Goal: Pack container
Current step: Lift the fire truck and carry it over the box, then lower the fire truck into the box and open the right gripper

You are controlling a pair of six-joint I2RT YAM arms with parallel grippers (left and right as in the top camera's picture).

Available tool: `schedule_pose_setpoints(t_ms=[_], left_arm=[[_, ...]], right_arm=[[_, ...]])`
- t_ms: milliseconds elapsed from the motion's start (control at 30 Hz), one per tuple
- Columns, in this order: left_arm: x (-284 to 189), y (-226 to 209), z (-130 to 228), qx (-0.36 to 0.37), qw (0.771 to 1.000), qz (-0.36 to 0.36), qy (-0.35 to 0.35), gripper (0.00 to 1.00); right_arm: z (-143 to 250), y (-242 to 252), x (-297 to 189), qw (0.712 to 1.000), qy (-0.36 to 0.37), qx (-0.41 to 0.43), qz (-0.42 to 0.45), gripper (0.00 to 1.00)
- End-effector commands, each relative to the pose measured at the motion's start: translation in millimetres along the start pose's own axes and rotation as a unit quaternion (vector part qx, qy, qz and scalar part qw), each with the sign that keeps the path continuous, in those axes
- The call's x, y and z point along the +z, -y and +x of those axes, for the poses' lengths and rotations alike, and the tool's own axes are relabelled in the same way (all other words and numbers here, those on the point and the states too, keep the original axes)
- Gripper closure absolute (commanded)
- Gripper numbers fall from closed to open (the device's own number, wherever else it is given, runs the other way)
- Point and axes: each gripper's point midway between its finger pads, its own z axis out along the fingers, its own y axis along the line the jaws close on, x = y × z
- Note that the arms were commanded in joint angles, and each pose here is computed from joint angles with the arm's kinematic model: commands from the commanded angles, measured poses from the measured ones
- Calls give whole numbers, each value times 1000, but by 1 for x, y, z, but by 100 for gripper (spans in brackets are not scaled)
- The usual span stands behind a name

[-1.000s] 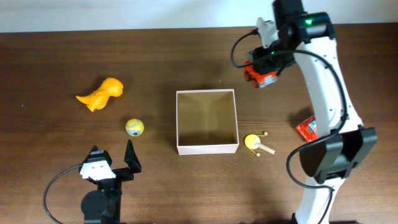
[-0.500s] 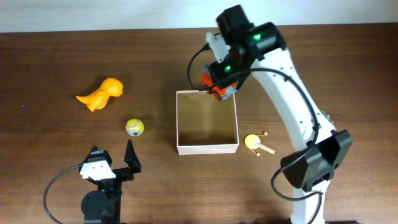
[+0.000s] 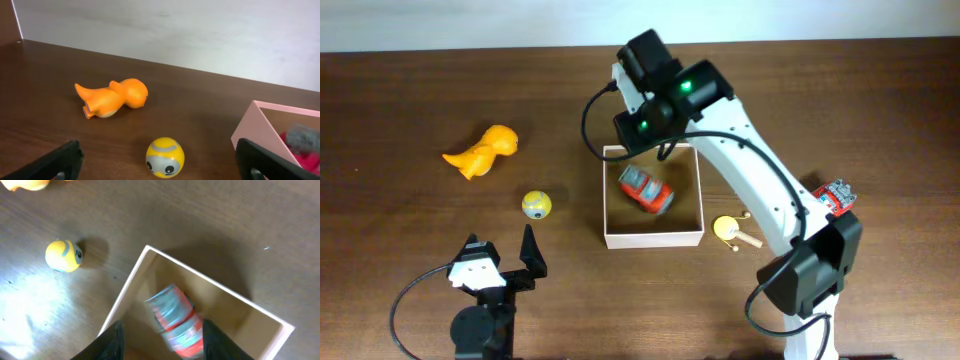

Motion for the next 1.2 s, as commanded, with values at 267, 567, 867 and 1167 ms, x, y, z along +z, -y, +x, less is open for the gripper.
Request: schedule_pose_setpoints(t_ms=[267,567,867,1167], left_arm=[[0,1,0,8,1000,4,2,1],[0,1,0,8,1000,4,2,1],[0,1,0,8,1000,4,2,1],[0,1,0,8,1000,4,2,1]], right_arm=[[6,-15,23,999,-3,33,-6,54],[45,1,19,996,-81,6,35,44],[77,8,14,985,-142,75,64,44],[104,9,44,971,-176,148,64,44]])
